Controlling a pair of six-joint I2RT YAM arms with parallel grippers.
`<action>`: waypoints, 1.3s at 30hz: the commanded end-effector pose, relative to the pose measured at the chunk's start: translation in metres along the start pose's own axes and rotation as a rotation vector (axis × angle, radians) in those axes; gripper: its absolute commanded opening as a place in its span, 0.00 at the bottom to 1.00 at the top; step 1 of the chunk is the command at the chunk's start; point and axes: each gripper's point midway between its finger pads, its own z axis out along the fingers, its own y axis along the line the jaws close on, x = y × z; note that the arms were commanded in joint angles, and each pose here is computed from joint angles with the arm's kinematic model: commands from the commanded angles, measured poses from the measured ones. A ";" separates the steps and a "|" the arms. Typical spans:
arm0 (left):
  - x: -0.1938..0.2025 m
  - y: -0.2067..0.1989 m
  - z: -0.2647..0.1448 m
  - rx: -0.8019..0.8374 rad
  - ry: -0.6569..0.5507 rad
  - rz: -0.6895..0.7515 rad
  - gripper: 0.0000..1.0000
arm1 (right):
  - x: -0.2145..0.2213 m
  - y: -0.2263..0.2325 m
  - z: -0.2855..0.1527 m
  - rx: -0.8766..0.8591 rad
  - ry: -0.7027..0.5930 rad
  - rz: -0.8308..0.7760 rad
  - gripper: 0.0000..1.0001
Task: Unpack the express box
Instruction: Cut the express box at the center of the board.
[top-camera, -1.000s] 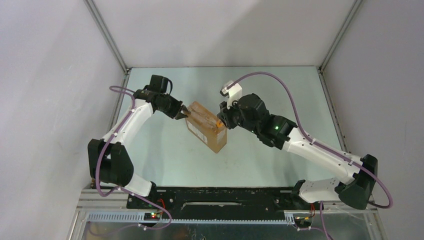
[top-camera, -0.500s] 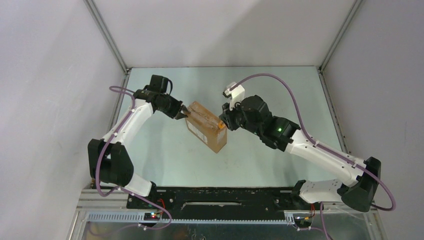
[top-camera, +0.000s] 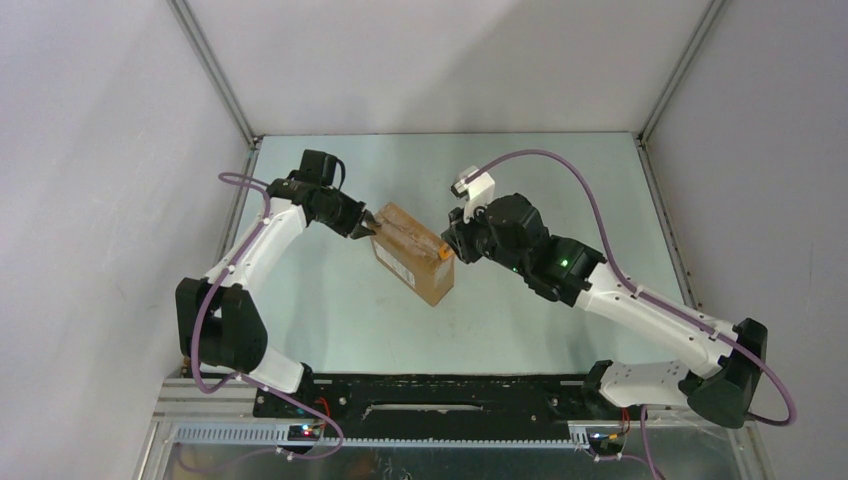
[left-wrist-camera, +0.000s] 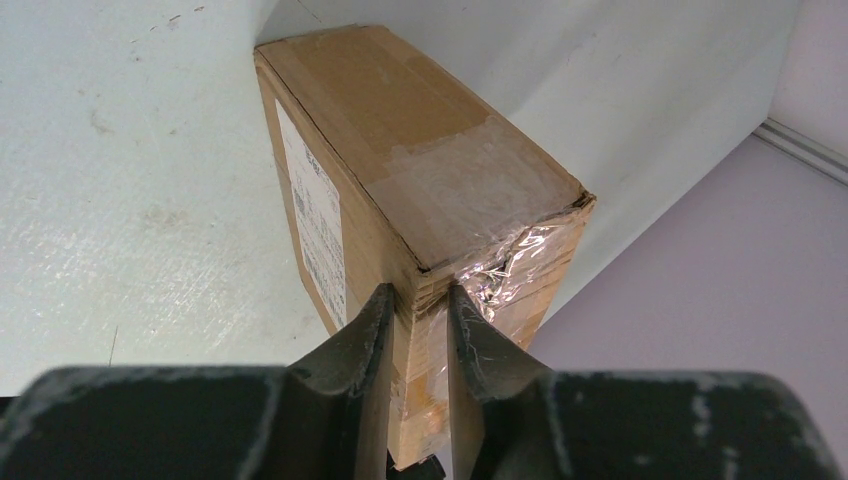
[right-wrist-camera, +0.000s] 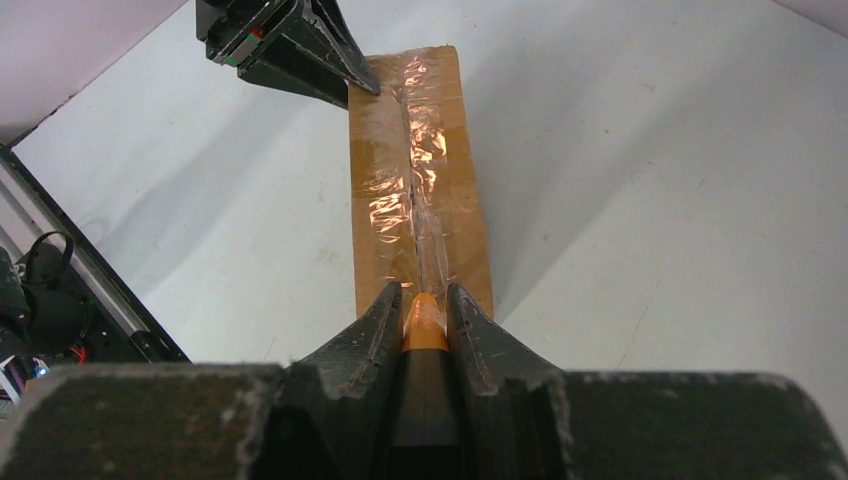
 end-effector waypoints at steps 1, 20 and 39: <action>-0.020 0.081 0.025 -0.341 -0.101 -0.024 0.25 | 0.019 -0.015 -0.014 0.055 0.069 -0.021 0.00; -0.026 0.085 0.026 -0.365 -0.131 -0.022 0.25 | 0.026 -0.022 -0.024 0.074 0.074 -0.013 0.00; -0.025 0.067 0.023 -0.314 -0.126 0.045 0.29 | 0.029 -0.033 -0.036 0.111 0.065 -0.003 0.00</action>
